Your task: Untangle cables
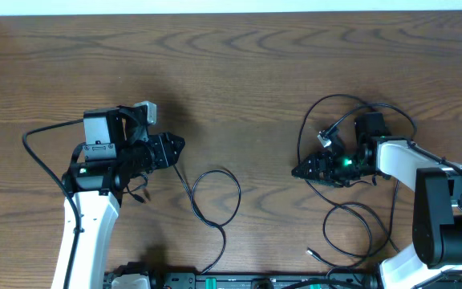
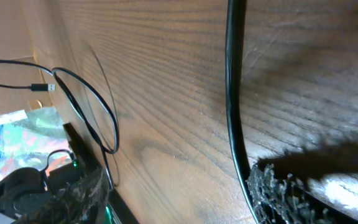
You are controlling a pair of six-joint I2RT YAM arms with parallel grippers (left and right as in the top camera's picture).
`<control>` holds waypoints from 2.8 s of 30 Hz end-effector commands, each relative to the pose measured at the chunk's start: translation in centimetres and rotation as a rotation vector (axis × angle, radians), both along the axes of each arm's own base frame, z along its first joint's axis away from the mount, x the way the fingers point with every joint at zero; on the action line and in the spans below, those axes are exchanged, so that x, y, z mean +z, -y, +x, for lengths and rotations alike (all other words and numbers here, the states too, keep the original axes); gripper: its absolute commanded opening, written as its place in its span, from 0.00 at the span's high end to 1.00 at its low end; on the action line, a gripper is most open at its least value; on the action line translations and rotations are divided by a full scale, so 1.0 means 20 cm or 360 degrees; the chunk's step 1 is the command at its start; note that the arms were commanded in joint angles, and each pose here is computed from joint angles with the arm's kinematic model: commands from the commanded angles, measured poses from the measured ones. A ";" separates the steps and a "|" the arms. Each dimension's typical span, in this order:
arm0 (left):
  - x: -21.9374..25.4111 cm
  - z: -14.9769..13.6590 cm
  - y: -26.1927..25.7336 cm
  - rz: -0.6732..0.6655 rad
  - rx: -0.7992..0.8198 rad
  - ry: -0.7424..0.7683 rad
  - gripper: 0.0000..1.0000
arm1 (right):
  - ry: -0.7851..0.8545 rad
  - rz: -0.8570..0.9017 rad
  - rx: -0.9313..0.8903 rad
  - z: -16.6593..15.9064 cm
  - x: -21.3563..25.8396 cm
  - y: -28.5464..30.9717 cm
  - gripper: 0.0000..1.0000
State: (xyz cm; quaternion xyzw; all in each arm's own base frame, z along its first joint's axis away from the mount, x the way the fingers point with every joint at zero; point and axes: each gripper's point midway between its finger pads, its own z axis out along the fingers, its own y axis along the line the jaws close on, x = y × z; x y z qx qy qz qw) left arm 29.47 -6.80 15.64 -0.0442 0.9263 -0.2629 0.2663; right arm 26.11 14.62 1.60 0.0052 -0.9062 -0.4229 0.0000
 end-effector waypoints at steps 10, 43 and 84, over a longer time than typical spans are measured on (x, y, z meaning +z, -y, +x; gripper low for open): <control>0.01 0.01 0.00 0.0010 -0.0008 0.0012 0.54 | 0.0407 -0.0062 -0.0038 0.26 -0.06 -0.15 0.82; 0.01 0.01 0.00 0.0011 -0.0008 0.0012 0.54 | 0.0290 -0.0912 -0.0262 -0.35 0.61 0.32 0.68; 0.01 0.00 0.00 0.0011 -0.0008 0.0001 0.54 | -0.0010 -0.1483 -0.1393 -0.52 -0.12 0.72 0.05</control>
